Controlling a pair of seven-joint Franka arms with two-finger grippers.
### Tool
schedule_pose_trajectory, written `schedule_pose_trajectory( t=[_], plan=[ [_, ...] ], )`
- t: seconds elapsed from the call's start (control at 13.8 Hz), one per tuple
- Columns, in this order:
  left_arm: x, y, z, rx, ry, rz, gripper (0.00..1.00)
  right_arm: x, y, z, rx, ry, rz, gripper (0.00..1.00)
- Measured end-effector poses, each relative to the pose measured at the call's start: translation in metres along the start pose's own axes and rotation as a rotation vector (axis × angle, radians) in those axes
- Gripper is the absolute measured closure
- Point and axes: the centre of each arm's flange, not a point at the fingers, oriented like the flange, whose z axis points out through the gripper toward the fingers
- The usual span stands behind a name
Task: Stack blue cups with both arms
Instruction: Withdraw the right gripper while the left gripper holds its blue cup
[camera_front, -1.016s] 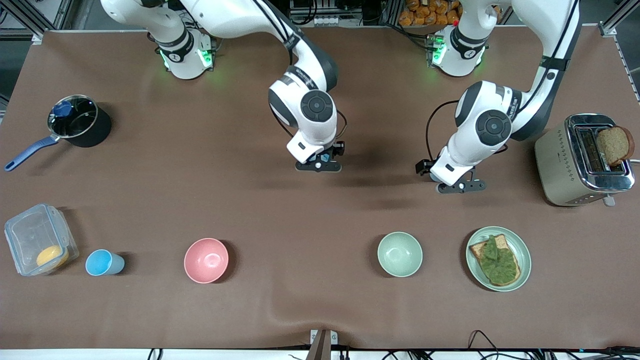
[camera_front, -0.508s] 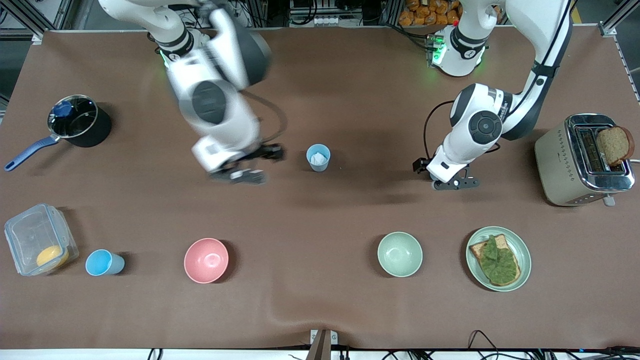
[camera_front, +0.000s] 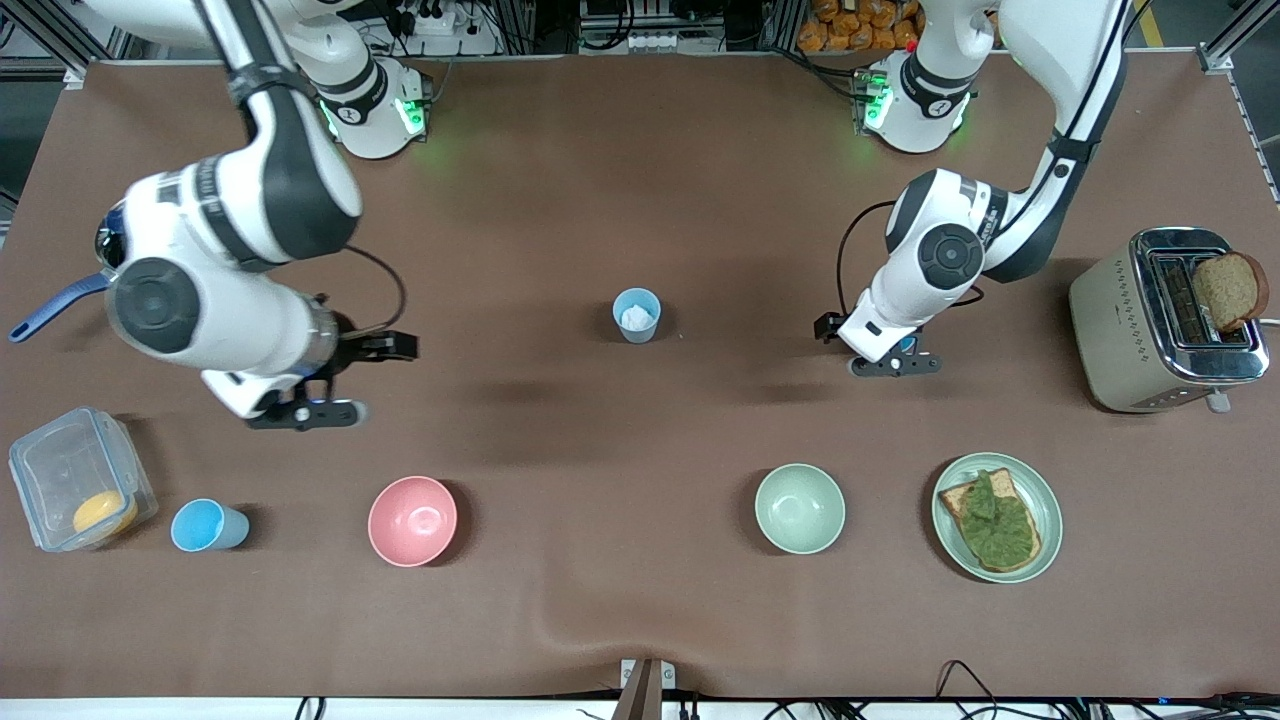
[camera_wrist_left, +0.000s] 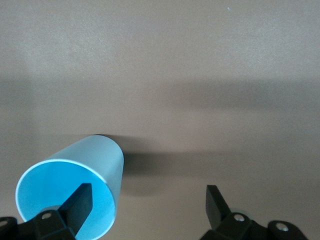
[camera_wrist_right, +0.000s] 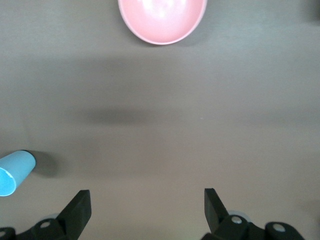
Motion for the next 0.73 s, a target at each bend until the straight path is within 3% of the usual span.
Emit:
schedule_pose_trajectory(
  t=[0.36, 0.58, 0.73],
  plan=[
    [-0.0008, -0.0016, 0.0036, 0.002, -0.007, -0.002, 0.0, -0.0044, 0.011, 0.0007, -0.089, -0.032, -0.021, 0.0],
    [-0.0013, -0.0056, 0.0062, 0.005, -0.013, -0.009, 0.0, -0.0047, 0.0108, 0.0009, -0.101, -0.033, -0.035, 0.0],
    [-0.0008, -0.0078, 0.0067, 0.005, -0.013, -0.013, 0.19, -0.0039, 0.0147, 0.0005, -0.102, -0.033, -0.048, 0.0]
  ],
)
